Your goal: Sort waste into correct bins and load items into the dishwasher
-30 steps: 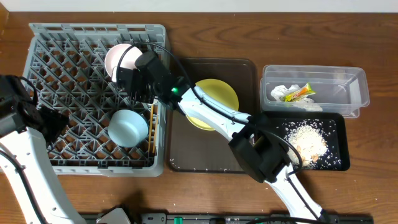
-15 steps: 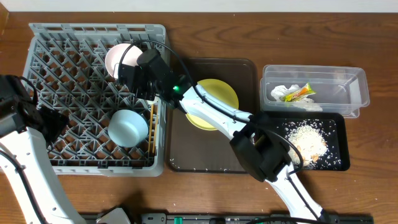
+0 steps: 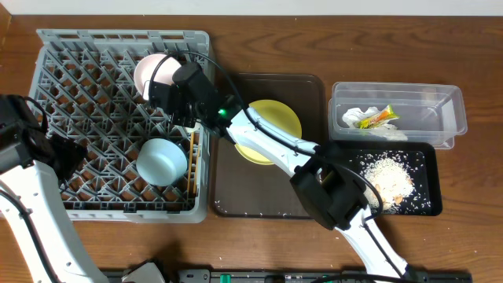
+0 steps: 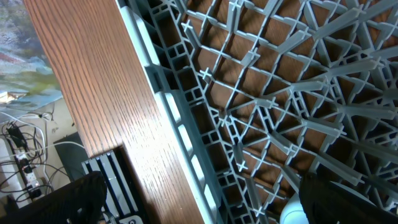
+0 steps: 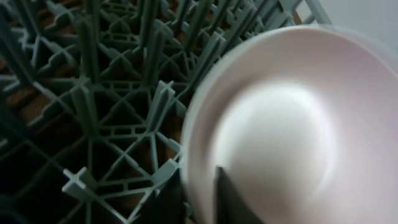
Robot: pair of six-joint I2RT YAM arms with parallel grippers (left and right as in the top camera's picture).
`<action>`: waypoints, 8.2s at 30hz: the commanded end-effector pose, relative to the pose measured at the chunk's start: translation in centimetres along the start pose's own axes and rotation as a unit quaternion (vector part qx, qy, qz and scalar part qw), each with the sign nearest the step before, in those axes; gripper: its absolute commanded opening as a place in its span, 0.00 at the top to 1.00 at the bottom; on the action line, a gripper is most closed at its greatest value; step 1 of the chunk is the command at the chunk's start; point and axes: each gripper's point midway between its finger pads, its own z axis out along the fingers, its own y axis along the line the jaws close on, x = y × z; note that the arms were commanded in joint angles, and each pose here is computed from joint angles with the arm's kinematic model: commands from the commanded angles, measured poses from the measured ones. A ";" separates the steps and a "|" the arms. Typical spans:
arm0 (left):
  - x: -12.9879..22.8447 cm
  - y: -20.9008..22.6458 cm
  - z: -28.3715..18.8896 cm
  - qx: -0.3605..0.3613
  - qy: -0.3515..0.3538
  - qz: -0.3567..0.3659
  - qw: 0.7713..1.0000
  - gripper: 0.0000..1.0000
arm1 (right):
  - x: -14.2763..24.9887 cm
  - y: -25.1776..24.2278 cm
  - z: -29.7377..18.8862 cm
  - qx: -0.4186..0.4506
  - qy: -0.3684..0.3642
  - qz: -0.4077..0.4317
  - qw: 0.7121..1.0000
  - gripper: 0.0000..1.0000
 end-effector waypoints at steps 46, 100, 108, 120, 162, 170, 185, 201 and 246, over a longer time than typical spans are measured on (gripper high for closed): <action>-0.2 0.3 -0.2 -0.005 -0.005 -0.003 1.000 0.00 | -10.6 -11.4 -7.8 -0.154 -0.375 0.548 0.732 0.99; -0.2 0.3 -0.2 -0.005 -0.005 -0.003 1.000 0.00 | 3.2 -15.9 -6.6 -0.202 -0.249 0.637 0.701 0.01; -0.2 0.3 -0.2 -0.005 -0.005 -0.003 1.000 0.00 | 6.4 -18.7 -8.4 -0.093 -0.176 0.639 0.743 0.01; -0.2 0.3 -0.2 -0.005 -0.005 -0.003 1.000 0.00 | 12.9 -14.9 -18.0 0.122 0.146 0.512 0.838 0.01; -0.2 0.3 -0.2 -0.005 -0.005 -0.003 1.000 0.00 | 23.9 6.4 -11.5 0.151 0.377 0.358 0.841 0.51; -0.2 0.3 -0.2 -0.005 -0.005 -0.003 1.000 0.00 | 27.8 5.4 -15.6 0.203 0.443 0.411 0.770 0.50; -0.2 0.3 -0.2 -0.005 -0.005 -0.003 1.000 0.00 | 32.5 1.8 -20.0 0.235 0.472 0.476 0.703 0.54; -0.2 0.3 -0.2 -0.005 -0.005 -0.003 1.000 0.00 | 20.7 3.3 -15.1 0.067 0.349 0.435 0.827 0.45; -0.2 0.3 -0.2 -0.005 -0.005 -0.003 1.000 0.00 | 15.2 6.1 -13.9 0.000 0.296 0.378 0.877 0.52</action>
